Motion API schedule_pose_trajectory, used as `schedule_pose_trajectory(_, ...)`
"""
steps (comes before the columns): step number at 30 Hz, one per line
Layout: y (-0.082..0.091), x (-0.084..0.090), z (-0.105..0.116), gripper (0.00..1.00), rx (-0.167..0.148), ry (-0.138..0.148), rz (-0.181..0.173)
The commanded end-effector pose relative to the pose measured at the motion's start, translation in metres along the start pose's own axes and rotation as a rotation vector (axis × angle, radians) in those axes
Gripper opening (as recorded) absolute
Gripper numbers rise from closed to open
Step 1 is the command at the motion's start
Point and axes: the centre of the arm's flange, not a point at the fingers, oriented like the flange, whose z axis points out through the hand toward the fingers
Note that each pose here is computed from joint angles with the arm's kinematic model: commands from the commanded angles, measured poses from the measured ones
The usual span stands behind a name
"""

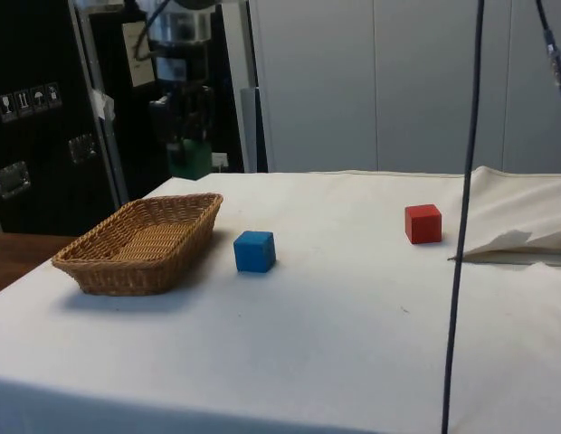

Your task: Pick up exactly two blocks and place them into the basket.

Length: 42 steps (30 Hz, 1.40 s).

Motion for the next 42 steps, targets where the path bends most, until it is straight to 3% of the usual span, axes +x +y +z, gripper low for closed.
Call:
schedule_pose_trajectory(1, -0.005, 0.004, 0.001, 0.01, -0.001, -0.006, 0.002)
schedule_pose_trajectory(11, -0.034, 0.035, 0.014, 0.01, -0.012, 0.017, -0.011)
schedule_pose_trajectory(16, -0.039, 0.044, 0.019, 0.01, -0.024, 0.032, -0.018)
schedule_pose_trajectory(24, -0.056, 0.066, 0.051, 0.01, -0.022, 0.033, -0.030)
schedule_pose_trajectory(25, -0.054, 0.066, 0.049, 0.01, -0.035, 0.036, -0.028)
schedule_pose_trajectory(26, -0.057, 0.068, 0.056, 0.01, -0.021, 0.034, -0.031)
schedule_pose_trajectory(30, -0.064, 0.072, 0.075, 0.01, -0.019, 0.032, -0.039)
schedule_pose_trajectory(33, -0.068, 0.073, 0.090, 0.01, -0.020, 0.027, -0.045)
schedule_pose_trajectory(34, -0.065, 0.073, 0.084, 0.01, -0.033, 0.026, -0.041)
schedule_pose_trajectory(35, -0.068, 0.073, 0.090, 0.01, -0.020, 0.027, -0.045)
schedule_pose_trajectory(41, -0.080, 0.070, 0.115, 0.01, -0.020, 0.028, -0.058)
schedule_pose_trajectory(42, -0.078, 0.068, 0.114, 0.01, -0.031, 0.028, -0.058)
